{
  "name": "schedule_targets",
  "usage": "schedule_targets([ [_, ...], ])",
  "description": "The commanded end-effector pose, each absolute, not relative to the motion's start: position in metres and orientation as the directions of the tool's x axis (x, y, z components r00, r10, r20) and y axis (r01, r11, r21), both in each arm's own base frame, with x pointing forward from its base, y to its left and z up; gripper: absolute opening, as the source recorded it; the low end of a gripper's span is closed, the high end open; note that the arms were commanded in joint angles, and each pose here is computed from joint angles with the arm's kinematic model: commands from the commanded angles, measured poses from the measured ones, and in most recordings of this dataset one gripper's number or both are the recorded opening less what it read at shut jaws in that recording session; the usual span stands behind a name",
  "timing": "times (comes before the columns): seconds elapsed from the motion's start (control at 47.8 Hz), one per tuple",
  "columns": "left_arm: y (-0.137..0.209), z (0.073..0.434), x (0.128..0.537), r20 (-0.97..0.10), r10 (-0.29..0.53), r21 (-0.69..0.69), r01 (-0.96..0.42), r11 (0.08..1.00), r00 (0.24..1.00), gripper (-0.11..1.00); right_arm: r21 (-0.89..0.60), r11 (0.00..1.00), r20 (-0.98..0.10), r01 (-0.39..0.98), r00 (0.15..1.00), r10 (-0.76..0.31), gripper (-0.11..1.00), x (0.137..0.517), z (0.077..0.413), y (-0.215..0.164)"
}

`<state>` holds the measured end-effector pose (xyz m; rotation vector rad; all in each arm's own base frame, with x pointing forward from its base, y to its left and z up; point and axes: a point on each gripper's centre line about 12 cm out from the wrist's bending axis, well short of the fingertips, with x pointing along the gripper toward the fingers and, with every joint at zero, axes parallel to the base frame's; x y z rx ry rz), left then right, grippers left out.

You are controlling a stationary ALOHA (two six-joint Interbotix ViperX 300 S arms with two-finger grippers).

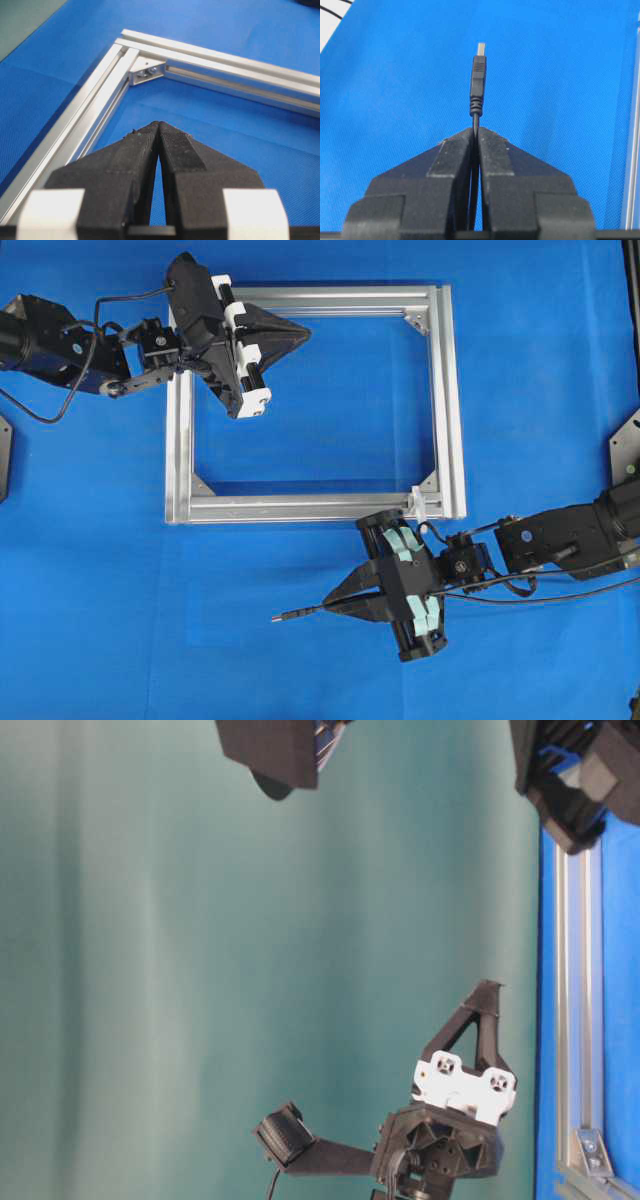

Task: Insert the wire through the string loop located on the right side.
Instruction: 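Lift the cable and pull the right gripper back to the right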

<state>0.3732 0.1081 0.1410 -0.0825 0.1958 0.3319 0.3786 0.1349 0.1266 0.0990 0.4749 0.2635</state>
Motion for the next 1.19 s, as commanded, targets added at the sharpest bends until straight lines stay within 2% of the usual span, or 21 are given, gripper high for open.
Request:
schedule_targets([
  [0.0, 0.108, 0.156, 0.375, -0.161, 0.314, -0.049, -0.326, 0.944, 0.936, 0.00, 0.159, 0.957, -0.387, -0.242, 0.877, 0.285, -0.03, 0.383, 0.145, 0.139],
  [0.627, 0.105, 0.156, 0.376, -0.161, 0.309, -0.049, -0.320, 0.946, 0.938, 0.00, 0.161, 0.955, -0.394, -0.248, 0.871, 0.293, -0.03, 0.374, 0.146, 0.139],
  [0.836, 0.104, 0.156, 0.375, -0.162, 0.306, -0.049, -0.317, 0.947, 0.938, 0.00, 0.176, 0.947, -0.415, -0.270, 0.852, 0.320, -0.03, 0.338, 0.147, 0.141],
  [1.171, 0.102, 0.155, 0.376, -0.164, 0.301, -0.049, -0.313, 0.949, 0.939, 0.00, 0.208, 0.940, -0.432, -0.269, 0.837, 0.335, -0.03, 0.268, 0.150, 0.122],
])
